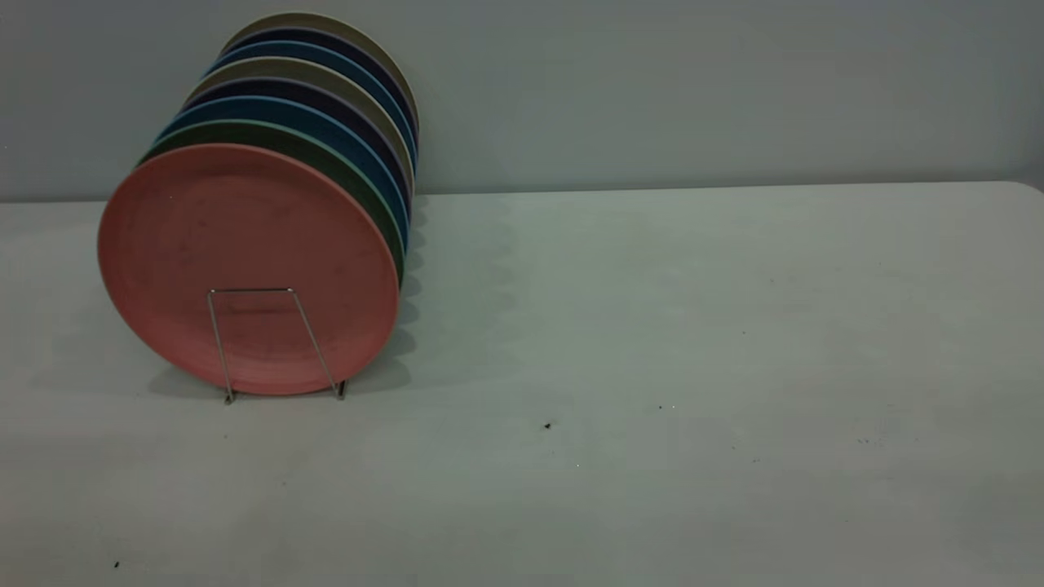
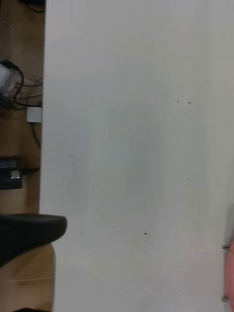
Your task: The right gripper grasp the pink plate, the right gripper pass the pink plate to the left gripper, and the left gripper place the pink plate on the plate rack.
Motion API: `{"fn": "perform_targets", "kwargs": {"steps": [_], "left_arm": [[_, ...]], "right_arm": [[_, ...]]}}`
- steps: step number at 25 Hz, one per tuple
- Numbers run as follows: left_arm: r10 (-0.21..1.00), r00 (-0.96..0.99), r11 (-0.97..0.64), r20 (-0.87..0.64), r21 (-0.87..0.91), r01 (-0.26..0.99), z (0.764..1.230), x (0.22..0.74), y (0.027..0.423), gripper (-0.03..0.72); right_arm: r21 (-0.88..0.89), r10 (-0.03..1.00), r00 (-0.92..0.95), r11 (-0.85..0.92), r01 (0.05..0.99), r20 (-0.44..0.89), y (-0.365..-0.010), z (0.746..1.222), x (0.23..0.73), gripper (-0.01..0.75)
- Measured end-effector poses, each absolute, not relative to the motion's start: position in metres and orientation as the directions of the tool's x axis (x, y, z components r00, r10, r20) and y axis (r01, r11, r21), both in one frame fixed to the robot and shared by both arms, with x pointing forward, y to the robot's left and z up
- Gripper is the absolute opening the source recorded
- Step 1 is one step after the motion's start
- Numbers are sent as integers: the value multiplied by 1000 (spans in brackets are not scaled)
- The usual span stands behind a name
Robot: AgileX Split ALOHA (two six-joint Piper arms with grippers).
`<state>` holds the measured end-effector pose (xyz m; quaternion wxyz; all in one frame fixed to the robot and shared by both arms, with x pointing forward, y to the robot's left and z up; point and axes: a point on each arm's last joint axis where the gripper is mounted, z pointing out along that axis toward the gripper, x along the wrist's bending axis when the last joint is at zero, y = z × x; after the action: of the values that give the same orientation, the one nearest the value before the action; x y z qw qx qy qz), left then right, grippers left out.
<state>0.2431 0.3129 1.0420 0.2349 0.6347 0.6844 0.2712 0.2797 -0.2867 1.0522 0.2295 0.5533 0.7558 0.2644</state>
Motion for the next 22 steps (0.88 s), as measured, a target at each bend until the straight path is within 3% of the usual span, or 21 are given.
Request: {"fn": "perform_targets", "kwargs": {"steps": [8, 22], "left_arm": [[998, -57, 31, 9, 748, 663, 1040, 226, 313, 405], [993, 115, -79, 3, 748, 659, 1033, 228, 301, 405]], "right_arm": [[758, 959, -271, 237, 608, -83, -289, 1043, 250, 429], [808, 968, -246, 187, 559, -53, -289, 1041, 239, 286]]}}
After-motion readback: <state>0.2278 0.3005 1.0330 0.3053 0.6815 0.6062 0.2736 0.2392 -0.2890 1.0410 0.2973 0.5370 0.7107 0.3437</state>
